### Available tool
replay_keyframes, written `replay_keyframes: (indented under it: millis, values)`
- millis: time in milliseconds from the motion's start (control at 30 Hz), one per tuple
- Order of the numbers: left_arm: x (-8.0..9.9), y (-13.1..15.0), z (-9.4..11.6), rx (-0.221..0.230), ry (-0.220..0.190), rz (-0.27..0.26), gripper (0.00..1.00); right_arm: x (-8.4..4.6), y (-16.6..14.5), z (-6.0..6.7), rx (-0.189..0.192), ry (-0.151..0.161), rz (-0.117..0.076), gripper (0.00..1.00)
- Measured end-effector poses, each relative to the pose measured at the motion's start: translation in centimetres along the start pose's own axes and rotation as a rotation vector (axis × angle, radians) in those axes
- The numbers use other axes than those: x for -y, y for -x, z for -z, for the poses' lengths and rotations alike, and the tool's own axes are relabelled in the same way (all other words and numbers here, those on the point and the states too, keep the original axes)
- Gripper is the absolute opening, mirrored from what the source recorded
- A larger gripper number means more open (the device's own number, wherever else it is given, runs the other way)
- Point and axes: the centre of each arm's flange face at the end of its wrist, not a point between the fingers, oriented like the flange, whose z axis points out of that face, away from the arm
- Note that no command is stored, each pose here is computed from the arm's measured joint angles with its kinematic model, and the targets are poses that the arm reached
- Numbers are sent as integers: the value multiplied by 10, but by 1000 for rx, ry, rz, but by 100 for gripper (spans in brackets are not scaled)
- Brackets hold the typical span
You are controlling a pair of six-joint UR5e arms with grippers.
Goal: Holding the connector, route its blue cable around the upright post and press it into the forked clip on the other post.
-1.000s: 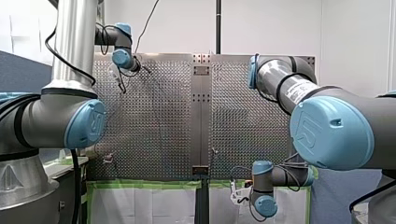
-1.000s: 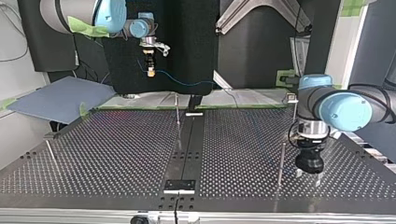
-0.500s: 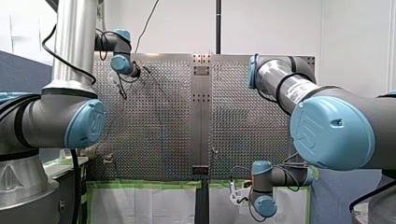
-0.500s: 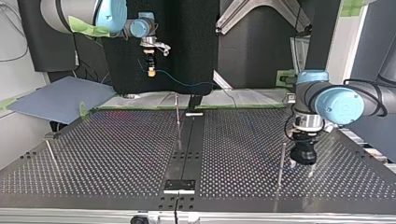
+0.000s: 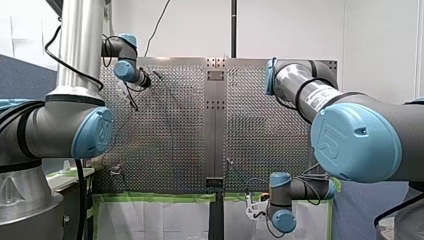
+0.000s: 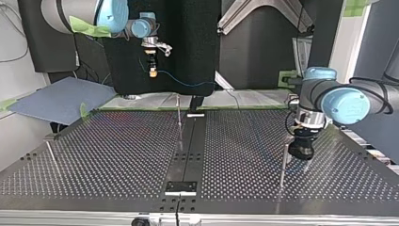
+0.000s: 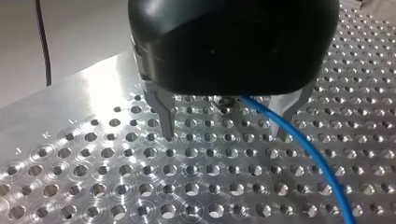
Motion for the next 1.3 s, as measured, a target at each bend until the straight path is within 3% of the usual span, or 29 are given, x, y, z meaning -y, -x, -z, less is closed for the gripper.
replay_keyframes:
  millis: [433,867,1300]
  values:
    - [-6,5,0,8,13,-2,100,1,0,1,5,-2,2,0]
    - [-10,8,4,12,58,-51,100,1,1,1,6,-3,2,0]
    - [6,16,13,22,33,-63,100,3,0,1,6,-6,3,0]
